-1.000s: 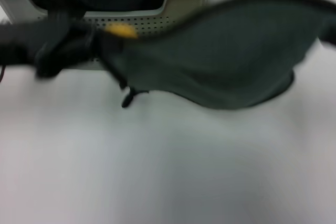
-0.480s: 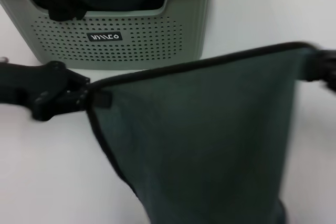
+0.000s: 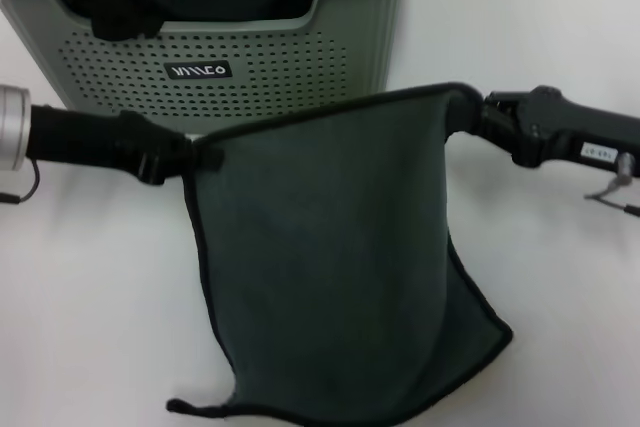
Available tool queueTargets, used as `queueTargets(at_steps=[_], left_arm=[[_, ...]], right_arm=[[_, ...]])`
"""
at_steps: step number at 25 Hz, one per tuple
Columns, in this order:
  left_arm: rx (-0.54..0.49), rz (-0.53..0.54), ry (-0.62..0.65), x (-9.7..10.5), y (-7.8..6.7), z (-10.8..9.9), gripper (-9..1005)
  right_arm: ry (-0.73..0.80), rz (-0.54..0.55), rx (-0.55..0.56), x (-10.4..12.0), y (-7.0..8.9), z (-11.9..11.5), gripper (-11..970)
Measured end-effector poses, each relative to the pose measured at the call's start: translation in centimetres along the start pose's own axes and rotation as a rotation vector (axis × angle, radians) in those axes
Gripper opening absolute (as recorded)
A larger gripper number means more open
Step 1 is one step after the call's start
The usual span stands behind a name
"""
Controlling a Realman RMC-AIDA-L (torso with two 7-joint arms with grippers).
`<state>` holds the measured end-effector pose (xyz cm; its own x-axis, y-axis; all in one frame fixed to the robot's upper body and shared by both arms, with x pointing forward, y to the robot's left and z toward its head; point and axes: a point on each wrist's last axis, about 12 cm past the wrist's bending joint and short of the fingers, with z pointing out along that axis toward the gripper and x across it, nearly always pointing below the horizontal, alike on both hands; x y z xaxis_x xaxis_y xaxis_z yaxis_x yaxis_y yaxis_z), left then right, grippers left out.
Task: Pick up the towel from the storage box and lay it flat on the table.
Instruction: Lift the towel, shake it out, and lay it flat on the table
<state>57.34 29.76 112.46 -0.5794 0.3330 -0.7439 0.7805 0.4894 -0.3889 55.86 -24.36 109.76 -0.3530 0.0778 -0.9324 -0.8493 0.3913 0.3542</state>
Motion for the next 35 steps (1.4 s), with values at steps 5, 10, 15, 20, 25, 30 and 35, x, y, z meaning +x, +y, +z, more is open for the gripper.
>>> queueTargets(at_steps=[5,10,15,20,25,30,35], left_arm=[[-0.09,0.007,-0.04,-0.6,0.8,0.4,24],[-0.148,0.03,-0.032,-1.0,1.2,1.0,25],[-0.153,0.039,0.0,-1.0,1.1,1.7,26],[-0.154,0.039,-0.001,-0.9,1.1,1.9,26],[-0.167,0.033,-0.006,-0.8,1.3,1.7,27],[-0.172,0.028,-0.012,-0.7,1.3,1.7,28],[-0.174,0.015,-0.038,-0.7,1.3,1.5,83]], right_arm=[[0.035,-0.019,0.082,-0.1,-1.1,0.5,163],[0.109,-0.043,0.099,0.0,-1.5,2.4,165],[0.192,-0.063,0.096,0.0,-1.6,4.4,167],[0.199,-0.057,0.113,0.0,-1.8,4.7,169],[0.186,-0.046,0.121,0.0,-1.8,4.4,171],[0.177,-0.008,0.121,0.0,-1.8,4.1,173],[0.167,0.038,0.149,0.0,-2.1,3.6,175]])
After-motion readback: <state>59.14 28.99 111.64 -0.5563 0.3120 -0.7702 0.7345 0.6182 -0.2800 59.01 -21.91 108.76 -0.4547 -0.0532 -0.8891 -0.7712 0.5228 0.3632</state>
